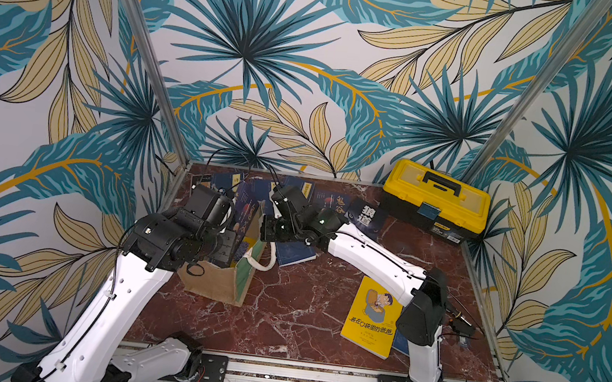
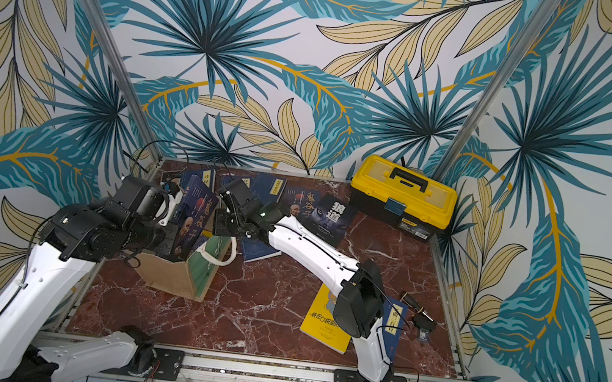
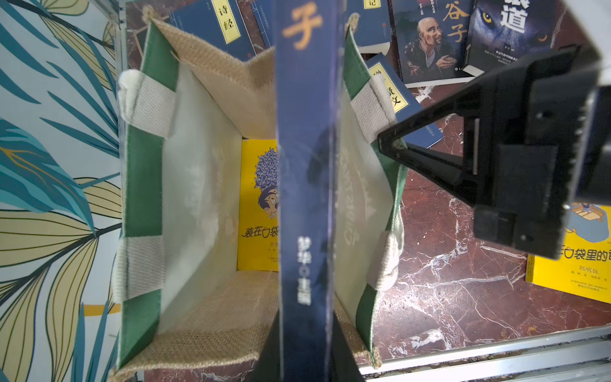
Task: Put the books into the canvas bag
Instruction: Place the book in the canvas bag.
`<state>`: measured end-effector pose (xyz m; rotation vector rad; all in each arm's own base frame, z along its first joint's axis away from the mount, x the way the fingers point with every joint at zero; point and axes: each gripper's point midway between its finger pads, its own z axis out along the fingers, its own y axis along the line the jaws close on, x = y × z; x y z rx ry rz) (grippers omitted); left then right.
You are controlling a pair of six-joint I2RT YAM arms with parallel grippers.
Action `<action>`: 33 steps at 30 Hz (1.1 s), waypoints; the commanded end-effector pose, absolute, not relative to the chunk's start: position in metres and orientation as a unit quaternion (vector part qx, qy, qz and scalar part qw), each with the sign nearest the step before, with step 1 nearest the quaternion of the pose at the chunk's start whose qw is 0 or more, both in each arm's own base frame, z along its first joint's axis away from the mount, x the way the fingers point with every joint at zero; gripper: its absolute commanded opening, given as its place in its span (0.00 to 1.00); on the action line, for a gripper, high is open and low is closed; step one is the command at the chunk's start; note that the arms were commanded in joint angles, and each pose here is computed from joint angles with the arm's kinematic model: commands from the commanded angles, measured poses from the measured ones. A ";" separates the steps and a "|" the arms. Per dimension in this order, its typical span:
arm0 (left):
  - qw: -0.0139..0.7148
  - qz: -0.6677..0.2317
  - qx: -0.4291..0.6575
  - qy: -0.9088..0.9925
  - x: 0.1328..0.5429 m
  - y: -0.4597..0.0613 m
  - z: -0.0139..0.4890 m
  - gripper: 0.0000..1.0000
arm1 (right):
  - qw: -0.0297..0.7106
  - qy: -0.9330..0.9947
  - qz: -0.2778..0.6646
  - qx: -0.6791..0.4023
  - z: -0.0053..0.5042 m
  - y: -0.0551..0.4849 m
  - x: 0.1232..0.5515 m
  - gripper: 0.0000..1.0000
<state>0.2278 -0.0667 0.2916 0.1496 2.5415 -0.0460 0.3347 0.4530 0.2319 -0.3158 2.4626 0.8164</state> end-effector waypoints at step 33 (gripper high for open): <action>0.117 -0.224 -0.026 0.967 0.271 -0.071 0.165 0.00 | 0.263 0.907 0.304 -0.122 0.224 0.457 0.336 0.00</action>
